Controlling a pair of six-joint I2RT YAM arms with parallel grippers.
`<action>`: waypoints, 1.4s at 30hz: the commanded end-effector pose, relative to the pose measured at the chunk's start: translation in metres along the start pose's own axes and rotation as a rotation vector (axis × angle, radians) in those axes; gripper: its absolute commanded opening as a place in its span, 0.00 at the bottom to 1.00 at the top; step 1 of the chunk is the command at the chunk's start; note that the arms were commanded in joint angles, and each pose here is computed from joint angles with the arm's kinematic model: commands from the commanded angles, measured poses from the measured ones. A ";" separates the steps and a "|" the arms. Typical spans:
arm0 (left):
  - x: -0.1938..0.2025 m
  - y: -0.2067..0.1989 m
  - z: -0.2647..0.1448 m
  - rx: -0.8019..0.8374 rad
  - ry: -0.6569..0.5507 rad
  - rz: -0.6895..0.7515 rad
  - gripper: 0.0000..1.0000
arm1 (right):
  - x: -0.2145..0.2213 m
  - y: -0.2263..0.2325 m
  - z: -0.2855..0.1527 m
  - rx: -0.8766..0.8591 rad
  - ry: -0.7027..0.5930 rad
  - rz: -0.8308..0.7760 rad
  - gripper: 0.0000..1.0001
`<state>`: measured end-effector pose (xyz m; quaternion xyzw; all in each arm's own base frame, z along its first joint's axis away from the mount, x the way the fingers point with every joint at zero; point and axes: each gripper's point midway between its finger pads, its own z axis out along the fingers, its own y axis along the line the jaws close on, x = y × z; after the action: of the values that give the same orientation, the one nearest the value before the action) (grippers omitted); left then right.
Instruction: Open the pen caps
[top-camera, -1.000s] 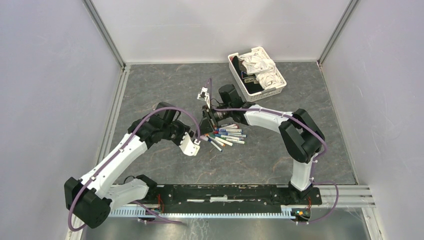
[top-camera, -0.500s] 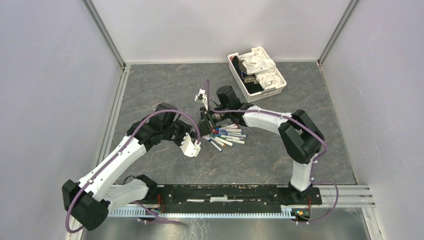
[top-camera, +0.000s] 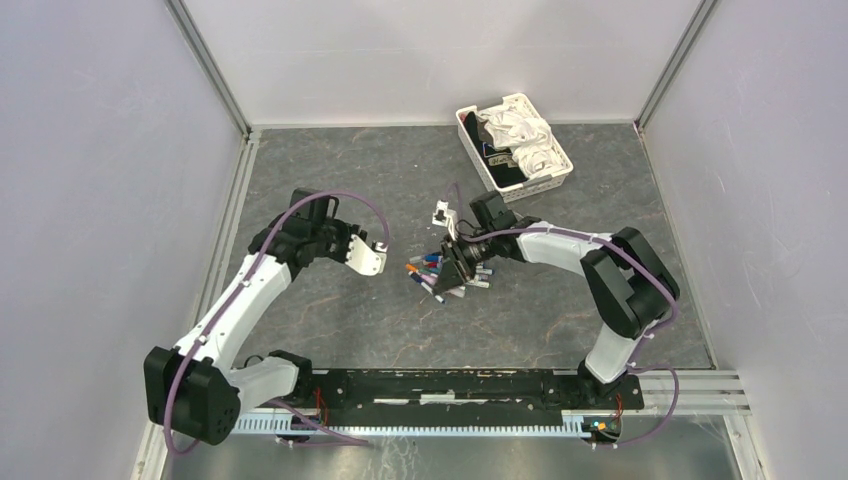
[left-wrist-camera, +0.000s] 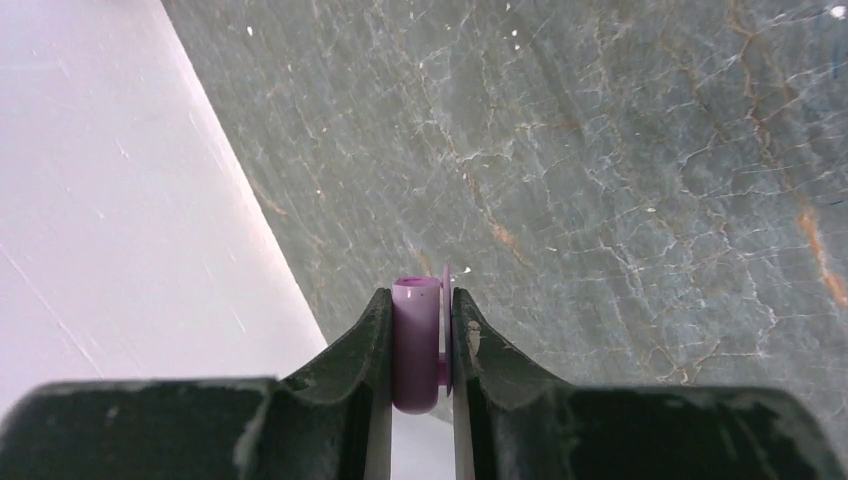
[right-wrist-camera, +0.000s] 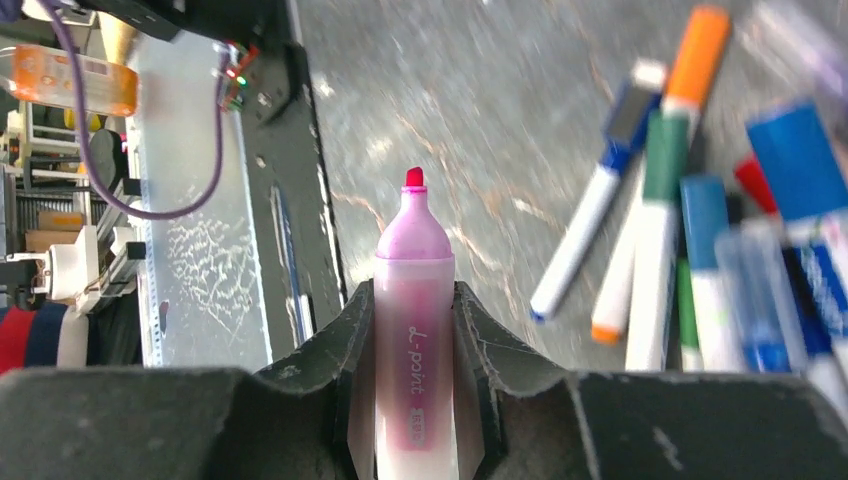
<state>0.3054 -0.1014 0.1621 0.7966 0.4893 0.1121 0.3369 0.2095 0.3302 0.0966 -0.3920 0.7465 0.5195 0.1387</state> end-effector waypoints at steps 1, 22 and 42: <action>0.005 0.017 -0.002 -0.071 0.028 0.032 0.02 | 0.001 -0.005 -0.024 0.088 -0.012 -0.035 0.00; -0.042 -0.013 0.044 0.131 0.006 -0.534 0.02 | 0.025 -0.138 -0.192 1.131 -0.144 0.163 0.00; -0.015 -0.032 0.144 0.137 0.116 -0.715 0.02 | 0.083 -0.174 -0.220 1.319 -0.137 0.255 0.29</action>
<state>0.3285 -0.1569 0.0295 0.6122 0.7549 -0.0074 0.2353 0.3202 0.0767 0.0208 -0.1110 0.9423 0.0048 0.3158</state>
